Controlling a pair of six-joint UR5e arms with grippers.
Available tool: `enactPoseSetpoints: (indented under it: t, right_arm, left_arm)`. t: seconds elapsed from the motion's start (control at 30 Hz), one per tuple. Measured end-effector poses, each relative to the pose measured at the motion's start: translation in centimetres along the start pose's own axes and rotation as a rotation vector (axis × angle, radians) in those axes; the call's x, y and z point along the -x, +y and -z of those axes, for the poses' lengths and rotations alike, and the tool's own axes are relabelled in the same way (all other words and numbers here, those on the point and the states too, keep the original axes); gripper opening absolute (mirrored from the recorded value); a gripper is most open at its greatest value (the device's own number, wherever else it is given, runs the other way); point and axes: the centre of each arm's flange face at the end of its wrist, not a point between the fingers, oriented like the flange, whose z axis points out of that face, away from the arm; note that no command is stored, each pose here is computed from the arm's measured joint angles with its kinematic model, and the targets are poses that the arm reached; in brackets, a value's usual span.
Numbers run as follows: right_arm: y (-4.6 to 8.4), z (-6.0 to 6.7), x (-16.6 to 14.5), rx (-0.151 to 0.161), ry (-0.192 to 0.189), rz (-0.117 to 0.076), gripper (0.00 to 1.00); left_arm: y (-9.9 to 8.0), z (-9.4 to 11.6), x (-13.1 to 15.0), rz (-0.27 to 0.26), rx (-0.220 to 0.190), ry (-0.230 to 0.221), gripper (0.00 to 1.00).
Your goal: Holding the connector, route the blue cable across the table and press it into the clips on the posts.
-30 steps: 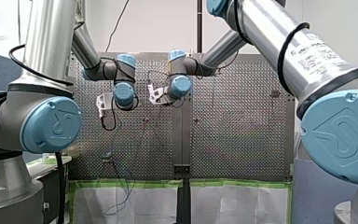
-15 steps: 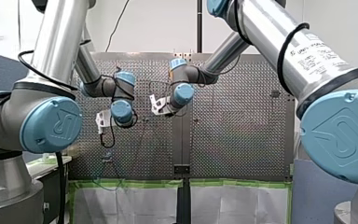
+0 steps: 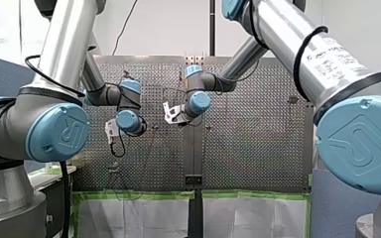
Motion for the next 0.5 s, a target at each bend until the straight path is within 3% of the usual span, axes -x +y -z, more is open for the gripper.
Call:
enactPoseSetpoints:
  t: [0.2, 0.37, 0.5]
  right_arm:
    - [0.4, -1.0, 1.7, -0.002, -0.008, -0.013, 0.0]
    - [0.9, -1.8, 2.3, -0.002, 0.014, -0.048, 0.0]
    - [1.7, -2.3, 2.7, 0.007, 0.021, -0.06, 0.0]
  left_arm:
    - [0.4, -1.6, -1.3, 0.015, 0.005, -0.01, 0.0]
    - [0.6, -2.7, -1.4, 0.025, 0.001, -0.027, 0.0]
    - [0.8, -3.4, -1.1, 0.031, -0.008, -0.043, 0.0]
